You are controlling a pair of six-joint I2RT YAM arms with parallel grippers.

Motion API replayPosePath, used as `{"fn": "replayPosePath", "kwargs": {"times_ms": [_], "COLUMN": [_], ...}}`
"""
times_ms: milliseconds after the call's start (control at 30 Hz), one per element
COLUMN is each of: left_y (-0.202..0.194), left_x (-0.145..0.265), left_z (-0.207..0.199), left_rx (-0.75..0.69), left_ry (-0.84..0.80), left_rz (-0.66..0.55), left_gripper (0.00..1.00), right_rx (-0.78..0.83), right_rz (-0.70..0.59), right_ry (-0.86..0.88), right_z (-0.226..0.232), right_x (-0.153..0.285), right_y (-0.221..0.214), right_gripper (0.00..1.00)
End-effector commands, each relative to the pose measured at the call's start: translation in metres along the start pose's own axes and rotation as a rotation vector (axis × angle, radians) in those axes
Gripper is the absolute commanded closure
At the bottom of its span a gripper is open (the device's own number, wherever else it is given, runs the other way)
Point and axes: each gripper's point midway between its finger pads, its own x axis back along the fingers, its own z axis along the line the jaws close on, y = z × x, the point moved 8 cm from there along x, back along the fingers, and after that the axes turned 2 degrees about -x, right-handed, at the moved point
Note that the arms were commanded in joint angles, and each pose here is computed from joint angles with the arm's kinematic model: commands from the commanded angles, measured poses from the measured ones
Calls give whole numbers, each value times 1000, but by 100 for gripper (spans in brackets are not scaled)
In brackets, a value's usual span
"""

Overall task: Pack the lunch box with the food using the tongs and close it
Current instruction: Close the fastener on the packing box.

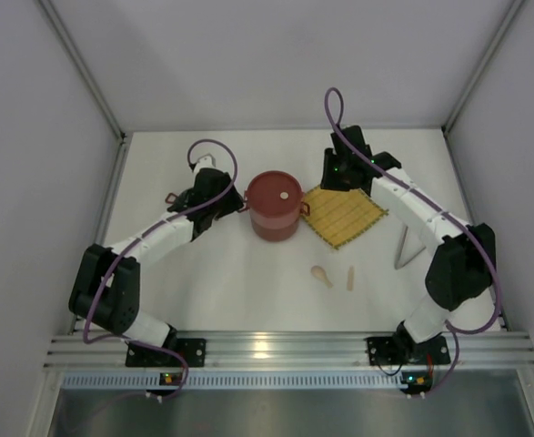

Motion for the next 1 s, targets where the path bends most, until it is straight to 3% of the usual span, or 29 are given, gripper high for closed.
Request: {"fn": "replayPosePath", "kwargs": {"times_ms": [0,433,967], "left_y": [10,12,18], "left_x": [-3,-2,-10], "left_z": [-6,-9,-14], "left_rx": [-2,12,-12], "left_ry": [6,-4,10], "left_rz": [-17,-6,-1], "left_gripper": [47,47,47], "right_rx": [-22,-57,-46], "right_rz": [-83,35,73], "right_ry": [108,266,347], "right_z": [21,40,37], "right_x": [-14,-78,-22], "right_y": [23,9,-57], "right_gripper": [73,75,75]}}
